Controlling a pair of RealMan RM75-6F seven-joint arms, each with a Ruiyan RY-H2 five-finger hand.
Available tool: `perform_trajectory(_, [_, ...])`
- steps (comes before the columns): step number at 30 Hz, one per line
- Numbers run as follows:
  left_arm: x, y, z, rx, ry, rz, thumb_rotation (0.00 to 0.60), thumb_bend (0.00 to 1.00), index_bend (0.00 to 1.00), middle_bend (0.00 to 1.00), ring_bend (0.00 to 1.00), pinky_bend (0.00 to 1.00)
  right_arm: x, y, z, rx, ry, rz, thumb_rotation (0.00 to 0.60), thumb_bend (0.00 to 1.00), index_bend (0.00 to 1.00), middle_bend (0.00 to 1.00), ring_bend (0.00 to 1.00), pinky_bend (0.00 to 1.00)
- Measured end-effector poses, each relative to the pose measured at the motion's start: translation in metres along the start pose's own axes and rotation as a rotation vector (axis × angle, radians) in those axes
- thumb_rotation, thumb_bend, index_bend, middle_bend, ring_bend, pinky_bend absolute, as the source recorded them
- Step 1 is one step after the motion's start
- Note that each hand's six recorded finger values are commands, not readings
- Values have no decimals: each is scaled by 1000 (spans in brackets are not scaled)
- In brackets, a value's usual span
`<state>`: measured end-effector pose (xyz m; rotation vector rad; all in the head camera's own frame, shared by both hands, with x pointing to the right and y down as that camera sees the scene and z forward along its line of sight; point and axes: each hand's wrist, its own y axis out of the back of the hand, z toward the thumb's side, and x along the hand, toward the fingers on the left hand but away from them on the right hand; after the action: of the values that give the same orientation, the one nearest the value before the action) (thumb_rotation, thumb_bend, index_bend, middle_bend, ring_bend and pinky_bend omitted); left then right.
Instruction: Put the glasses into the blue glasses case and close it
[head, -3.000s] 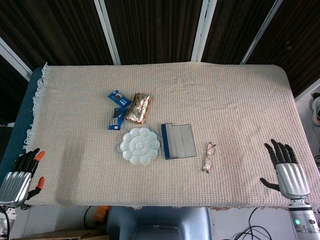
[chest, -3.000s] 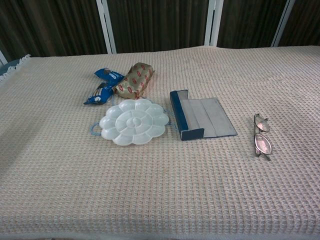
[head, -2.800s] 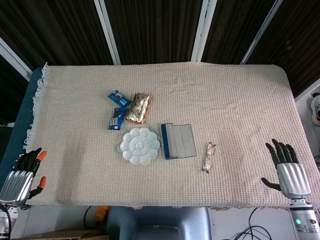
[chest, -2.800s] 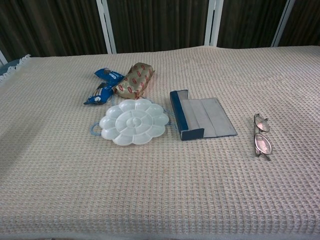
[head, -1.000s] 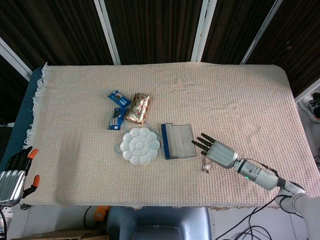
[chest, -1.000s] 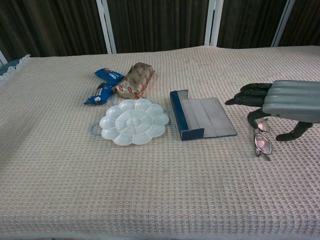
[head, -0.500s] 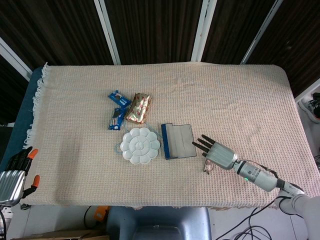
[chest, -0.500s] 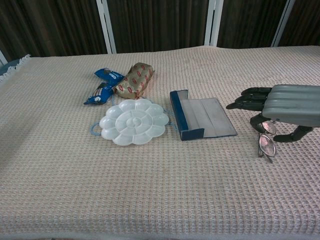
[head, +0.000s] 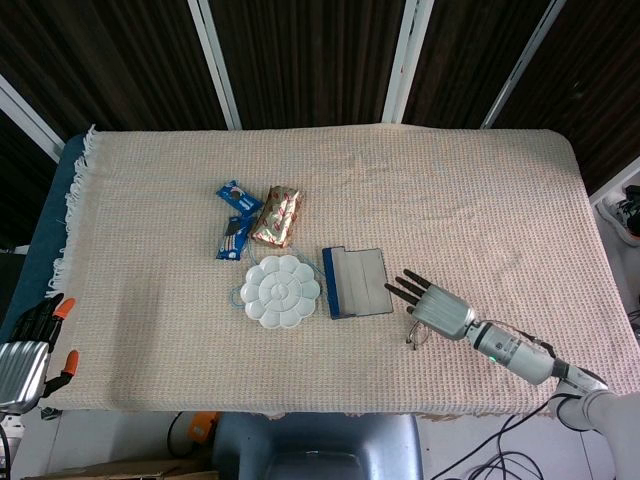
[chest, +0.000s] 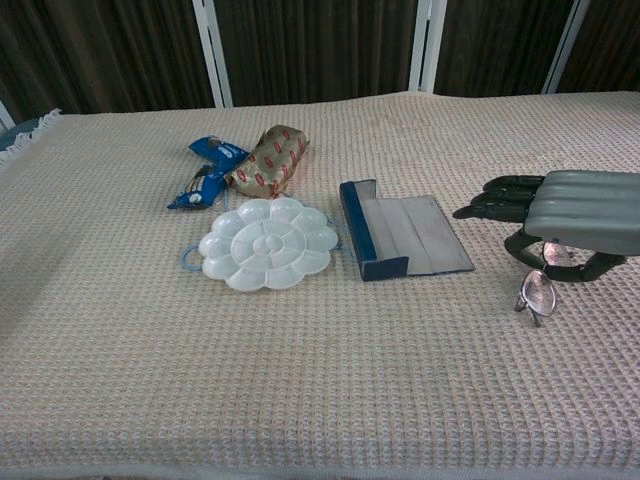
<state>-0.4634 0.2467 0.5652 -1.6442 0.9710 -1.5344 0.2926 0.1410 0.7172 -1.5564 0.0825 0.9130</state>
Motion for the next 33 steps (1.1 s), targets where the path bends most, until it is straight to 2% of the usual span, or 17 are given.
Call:
perform_trajectory(6, [0, 0, 0, -1, 0, -1, 600, 454, 0, 2, 22, 114, -5, 9, -10, 32, -31, -30, 600, 628, 781, 123, 0, 53])
perform_trajectory(11, [1, -2, 1, 4, -1, -6, 600, 454, 0, 2, 27, 114, -28, 27, -22, 110, -57, -67, 600, 628, 780, 124, 0, 125])
perform_trajectory(16, [2, -2, 1, 4, 0, -7, 600, 455, 0, 3, 27, 114, -50, 41, -29, 151, -68, -87, 600, 628, 780, 125, 3, 128])
perform_trajectory(18, [2, -2, 0, 3, 2, -7, 600, 455, 0, 3, 27, 114, -55, 45, -29, 158, -66, -96, 600, 628, 779, 125, 5, 129])
perform_trajectory(23, [4, -2, -1, -2, 1, -14, 600, 455, 0, 3, 27, 115, -86, 65, -25, 255, -31, -125, 600, 628, 779, 128, 12, 132])
perform_trajectory(33, [3, 0, -2, -13, -8, -15, 600, 455, 0, 3, 27, 114, -116, 75, -11, 293, -8, -126, 600, 628, 778, 135, 24, 146])
